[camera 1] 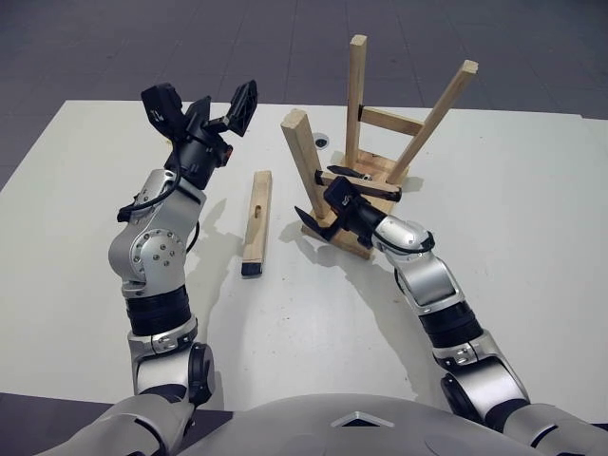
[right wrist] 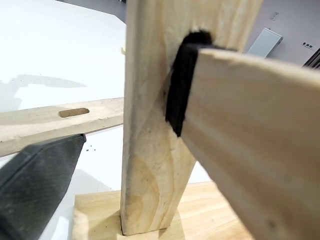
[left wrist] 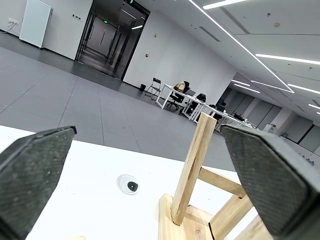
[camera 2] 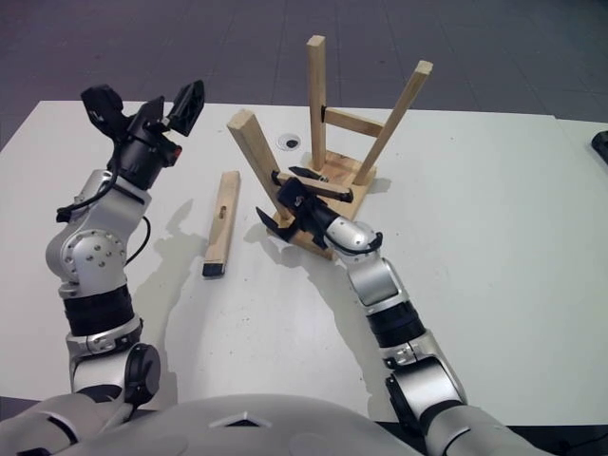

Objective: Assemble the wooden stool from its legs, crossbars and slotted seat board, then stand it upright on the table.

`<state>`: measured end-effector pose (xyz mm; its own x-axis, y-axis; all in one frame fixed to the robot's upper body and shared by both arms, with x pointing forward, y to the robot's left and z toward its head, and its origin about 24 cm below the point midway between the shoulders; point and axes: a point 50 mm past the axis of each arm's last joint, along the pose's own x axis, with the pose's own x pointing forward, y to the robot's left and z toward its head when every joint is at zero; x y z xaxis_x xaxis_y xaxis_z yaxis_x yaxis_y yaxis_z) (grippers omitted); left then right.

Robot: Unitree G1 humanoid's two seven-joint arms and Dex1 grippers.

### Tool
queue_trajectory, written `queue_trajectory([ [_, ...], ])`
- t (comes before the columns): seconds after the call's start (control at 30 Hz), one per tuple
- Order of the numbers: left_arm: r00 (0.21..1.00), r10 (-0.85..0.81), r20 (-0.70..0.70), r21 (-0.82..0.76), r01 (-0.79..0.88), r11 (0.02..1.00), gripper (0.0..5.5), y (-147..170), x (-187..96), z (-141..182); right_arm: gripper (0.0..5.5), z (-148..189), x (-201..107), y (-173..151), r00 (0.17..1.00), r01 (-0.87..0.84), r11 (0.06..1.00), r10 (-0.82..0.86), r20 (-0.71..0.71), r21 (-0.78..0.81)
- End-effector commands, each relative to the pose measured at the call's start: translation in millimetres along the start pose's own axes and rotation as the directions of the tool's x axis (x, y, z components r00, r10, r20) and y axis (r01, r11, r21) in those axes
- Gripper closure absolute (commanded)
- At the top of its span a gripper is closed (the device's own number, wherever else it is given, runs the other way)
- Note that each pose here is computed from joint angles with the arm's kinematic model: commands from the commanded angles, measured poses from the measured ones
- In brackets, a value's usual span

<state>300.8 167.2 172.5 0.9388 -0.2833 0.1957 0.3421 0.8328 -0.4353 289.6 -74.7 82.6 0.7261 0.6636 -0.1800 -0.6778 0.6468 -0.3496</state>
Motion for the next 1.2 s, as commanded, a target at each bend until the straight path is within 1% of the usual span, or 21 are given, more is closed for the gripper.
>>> queue_trajectory([
  [0.03,1.000,0.010,-0.002,0.005,-0.010,1.000,0.14,-0.3,0.6,-0.7,0.10,-2.8,-1.4,2.0,1.000,-0.008,1.000,0.008,-0.012,0.014],
  [0.53,0.999,-0.005,-0.036,0.016,0.006,1.000,0.14,-5.0,1.3,-7.5,0.10,3.9,-4.3,1.6,1.000,-0.001,1.000,0.001,0.025,0.021],
  [0.67,0.999,-0.004,-0.042,0.015,0.005,1.000,0.14,-5.9,0.7,-9.3,0.10,9.2,-11.8,-0.5,0.998,0.017,0.999,-0.019,0.064,0.029],
  [0.9,0.999,0.002,-0.047,0.014,-0.001,1.000,0.14,-5.6,-0.2,-11.8,0.10,9.1,-21.3,-3.8,0.995,0.045,0.997,-0.049,0.088,0.056],
  [0.93,0.999,0.003,-0.048,0.015,-0.002,1.000,0.10,-5.7,0.0,-12.1,0.31,9.2,-22.0,-4.5,0.994,0.050,0.997,-0.055,0.091,0.059],
  [0.97,0.999,0.004,-0.049,0.015,-0.003,1.000,0.10,-5.8,0.0,-12.3,0.37,8.8,-22.8,-5.1,0.994,0.052,0.997,-0.058,0.094,0.063],
  [1.03,0.999,0.005,-0.049,0.016,-0.004,1.000,0.10,-6.0,0.0,-12.4,0.70,6.7,-24.2,-6.1,0.993,0.063,0.996,-0.069,0.093,0.071],
  [1.2,0.999,0.009,-0.050,0.019,-0.008,1.000,0.10,-5.7,0.0,-11.7,1.62,-12.6,-29.8,-8.3,0.996,0.079,0.987,-0.082,0.016,0.138],
])
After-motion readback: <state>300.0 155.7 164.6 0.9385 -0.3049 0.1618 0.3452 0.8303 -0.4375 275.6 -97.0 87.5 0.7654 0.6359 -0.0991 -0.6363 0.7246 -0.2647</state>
